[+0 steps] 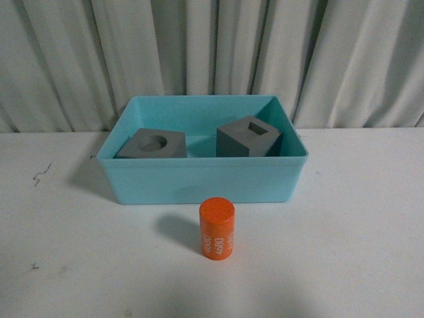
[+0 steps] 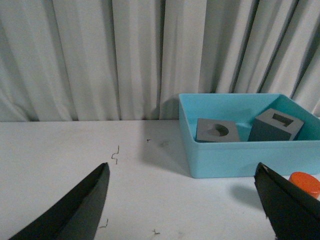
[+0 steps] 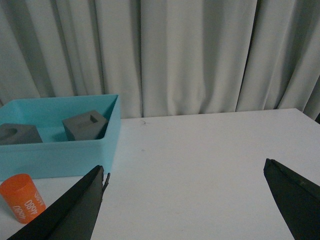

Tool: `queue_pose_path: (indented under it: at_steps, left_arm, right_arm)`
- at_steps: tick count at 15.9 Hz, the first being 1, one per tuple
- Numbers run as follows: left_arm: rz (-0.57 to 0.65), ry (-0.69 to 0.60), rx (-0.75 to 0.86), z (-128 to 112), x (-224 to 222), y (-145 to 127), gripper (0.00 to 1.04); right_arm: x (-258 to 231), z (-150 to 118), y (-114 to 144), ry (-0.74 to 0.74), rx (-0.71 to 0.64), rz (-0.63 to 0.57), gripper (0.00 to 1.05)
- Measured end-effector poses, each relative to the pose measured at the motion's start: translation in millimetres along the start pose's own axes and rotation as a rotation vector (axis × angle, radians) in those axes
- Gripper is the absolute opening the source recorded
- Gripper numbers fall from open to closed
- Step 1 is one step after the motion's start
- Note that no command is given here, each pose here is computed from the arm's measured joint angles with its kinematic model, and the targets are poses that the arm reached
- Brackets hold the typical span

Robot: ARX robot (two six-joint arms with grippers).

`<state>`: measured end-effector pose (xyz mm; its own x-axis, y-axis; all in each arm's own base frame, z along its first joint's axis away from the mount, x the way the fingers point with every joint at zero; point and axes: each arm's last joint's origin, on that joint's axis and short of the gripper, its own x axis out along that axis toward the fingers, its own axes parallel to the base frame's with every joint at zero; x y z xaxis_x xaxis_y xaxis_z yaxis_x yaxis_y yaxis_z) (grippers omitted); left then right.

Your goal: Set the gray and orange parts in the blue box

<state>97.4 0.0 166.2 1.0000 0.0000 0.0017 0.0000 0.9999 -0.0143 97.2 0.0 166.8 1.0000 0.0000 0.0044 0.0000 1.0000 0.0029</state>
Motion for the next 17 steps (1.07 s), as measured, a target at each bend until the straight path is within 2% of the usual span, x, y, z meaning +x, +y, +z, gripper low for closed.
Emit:
queue_pose_path:
  at_steps: [1,4,5,6,7,8,9,10,14,17]
  left_arm:
    - [0.000,0.000,0.000,0,0,0,0.99]
    - [0.000,0.000,0.001,0,0,0,0.98]
    - [0.000,0.000,0.001,0,0,0,0.98]
    - [-0.002,0.000,0.001,0,0,0,0.98]
    - [0.000,0.000,0.001,0,0,0,0.98]
    - [0.000,0.001,0.001,0,0,0,0.98]
    - [0.000,0.000,0.001,0,0,0,0.98]
    - [0.000,0.000,0.001,0,0,0,0.98]
    - [0.000,0.000,0.001,0,0,0,0.98]
    - [0.000,0.000,0.001,0,0,0,0.98]
  right_arm:
    - [0,0,0,0.000,0.000,0.000,0.98]
    - [0,0,0,0.000,0.000,0.000,0.98]
    - [-1,1,0,0.119,0.030,-0.052,0.98]
    - [8,3,-6,0.382,0.080,-0.200,0.98]
    - [23,13,-21,0.400,0.129,-0.257,0.98]
    - [43,33,-37,0.348,0.133,-0.218,0.98]
    - [84,46,-43,0.388,0.024,0.059,0.98]
    - [110,14,-11,0.560,-0.108,0.481,0.98]
    - [150,6,26,0.482,-0.316,0.675,0.98]
    - [178,-13,47,0.507,-0.339,0.730,0.98]
